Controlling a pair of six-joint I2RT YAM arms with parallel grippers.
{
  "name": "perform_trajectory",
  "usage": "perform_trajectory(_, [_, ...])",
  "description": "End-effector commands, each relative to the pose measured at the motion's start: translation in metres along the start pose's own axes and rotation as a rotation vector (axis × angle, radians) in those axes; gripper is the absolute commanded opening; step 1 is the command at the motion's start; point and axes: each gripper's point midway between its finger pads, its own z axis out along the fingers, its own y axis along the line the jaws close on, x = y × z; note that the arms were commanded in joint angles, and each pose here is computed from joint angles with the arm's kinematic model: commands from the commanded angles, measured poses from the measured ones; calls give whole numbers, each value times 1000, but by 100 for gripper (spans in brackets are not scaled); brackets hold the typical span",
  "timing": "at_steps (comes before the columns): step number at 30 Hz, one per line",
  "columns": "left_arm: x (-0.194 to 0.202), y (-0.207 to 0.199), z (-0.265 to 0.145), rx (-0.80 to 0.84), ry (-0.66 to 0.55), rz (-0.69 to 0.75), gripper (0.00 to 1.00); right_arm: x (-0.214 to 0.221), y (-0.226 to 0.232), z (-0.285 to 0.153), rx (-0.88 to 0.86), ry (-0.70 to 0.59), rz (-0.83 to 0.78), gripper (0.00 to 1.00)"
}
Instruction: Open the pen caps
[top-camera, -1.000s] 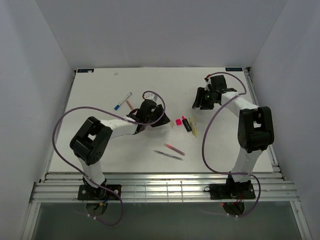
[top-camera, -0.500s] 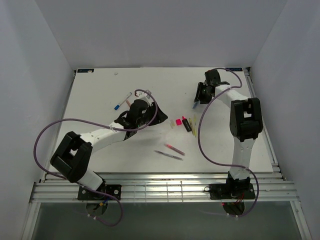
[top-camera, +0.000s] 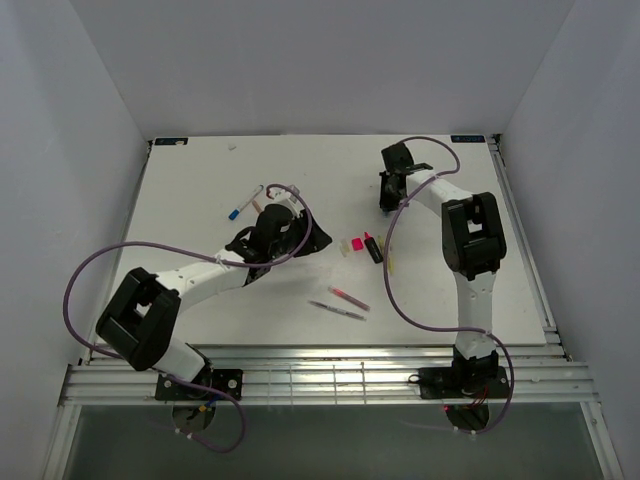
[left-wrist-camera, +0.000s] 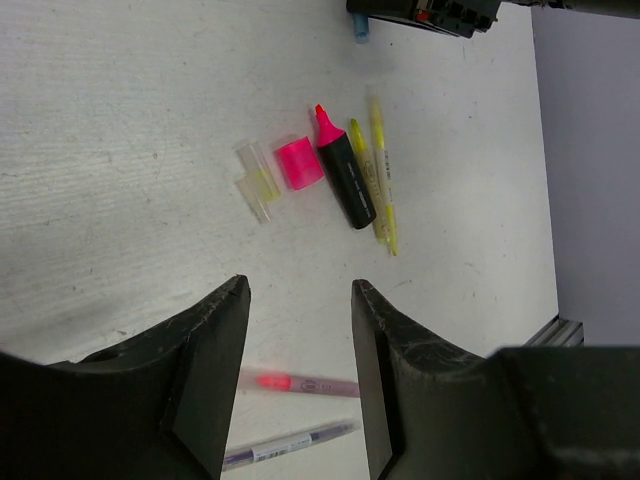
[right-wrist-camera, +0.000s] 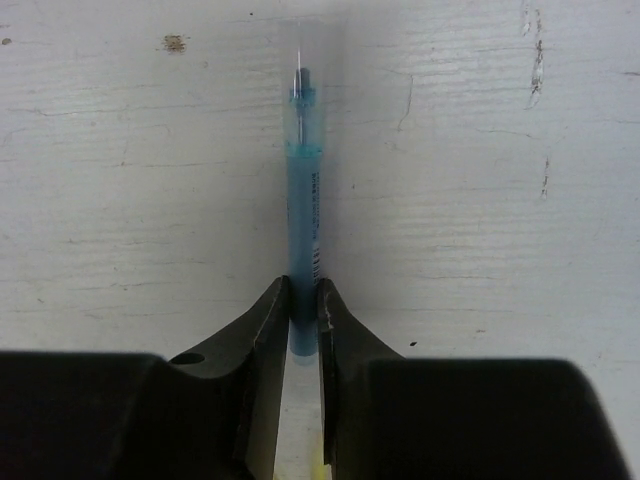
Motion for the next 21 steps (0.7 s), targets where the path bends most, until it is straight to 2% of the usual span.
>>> perform_trajectory(1, [-11,-11,-15,21,-36,20,56,13,-7,9,38,43,-13,18])
perform_trajectory(3, [-15,-12,-17,22,-38,19,56,13,-5,10,26,45,-15,10])
perform_trajectory(4, [-9,-15,-16,47,8,9,56,12,-1,9,2,45,-23,8])
perform_trajectory(8, [-16,-25,-10,82,61,4,55,5,15,-4,-101,-18,-71,8])
perform_trajectory(11, [-28,-30,-13,109,49,-4,55,-13,30,-48,-209,-155,-117,8])
perform_trajectory(15, [-39,-37,-18,196,58,-39,58,-8,51,-98,-377,-206,-166,8])
perform_trajectory(17, [-47,-41,-18,227,59,-48,59,19,59,-110,-463,-160,-181,8])
perform_trajectory(18, [-45,-41,-16,239,80,-59,59,17,64,-130,-502,-200,-187,8])
perform_trajectory(19, [-45,-42,-15,248,89,-64,59,41,66,-132,-544,-160,-192,8])
perform_trajectory(21, [-47,-44,-13,286,107,-78,62,49,75,-156,-607,-190,-217,8])
